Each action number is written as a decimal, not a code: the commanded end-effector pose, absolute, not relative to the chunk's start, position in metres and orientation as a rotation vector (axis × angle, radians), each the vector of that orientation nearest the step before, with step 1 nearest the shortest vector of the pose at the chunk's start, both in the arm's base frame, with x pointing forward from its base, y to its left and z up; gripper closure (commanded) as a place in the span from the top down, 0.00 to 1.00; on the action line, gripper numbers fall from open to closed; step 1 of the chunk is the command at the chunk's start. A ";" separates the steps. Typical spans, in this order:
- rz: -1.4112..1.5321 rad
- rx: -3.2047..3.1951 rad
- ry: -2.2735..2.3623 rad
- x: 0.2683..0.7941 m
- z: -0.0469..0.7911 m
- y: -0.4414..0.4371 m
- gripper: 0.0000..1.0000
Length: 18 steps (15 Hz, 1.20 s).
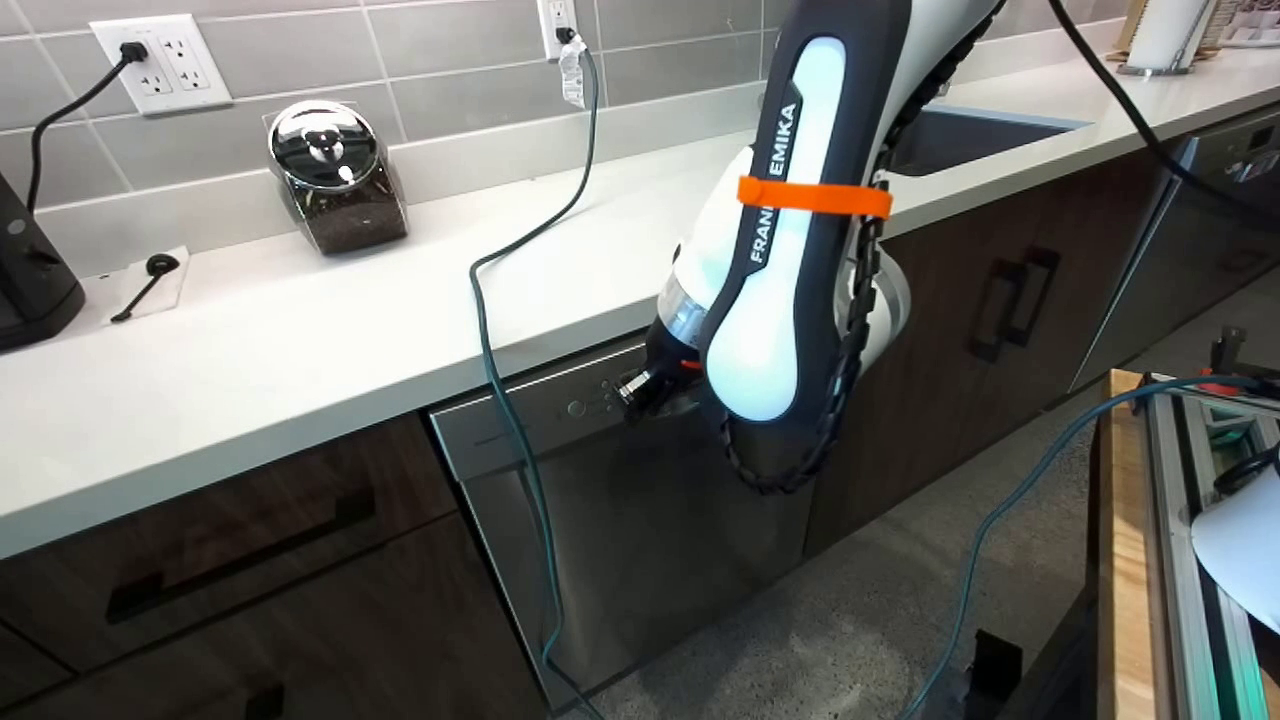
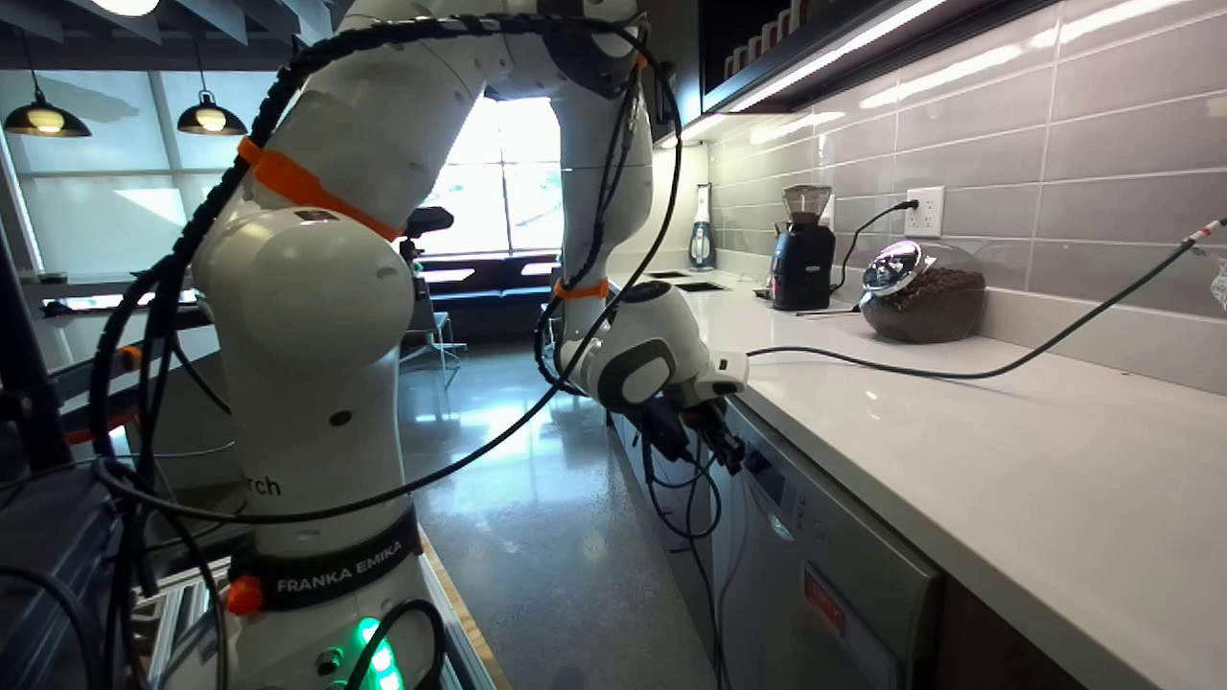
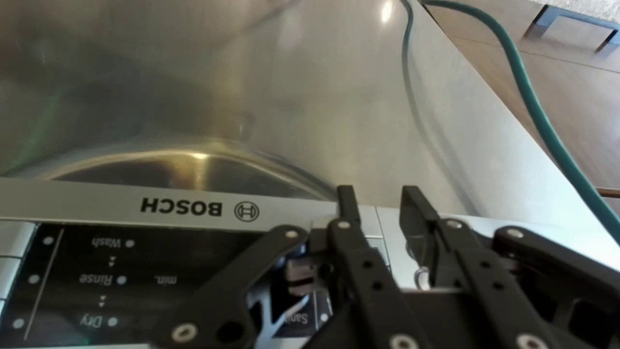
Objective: Press a button on the dishwasher.
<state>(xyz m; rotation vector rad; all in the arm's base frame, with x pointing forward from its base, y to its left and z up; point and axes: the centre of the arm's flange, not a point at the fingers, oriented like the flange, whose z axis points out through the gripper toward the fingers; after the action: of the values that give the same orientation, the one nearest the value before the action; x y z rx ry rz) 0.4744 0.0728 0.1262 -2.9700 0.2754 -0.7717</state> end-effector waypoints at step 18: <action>-0.122 -3.095 0.034 0.447 0.212 0.099 1.00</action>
<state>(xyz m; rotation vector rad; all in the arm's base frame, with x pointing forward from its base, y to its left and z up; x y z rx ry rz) 0.4514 0.0920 0.1863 -3.0722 0.0461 -0.1731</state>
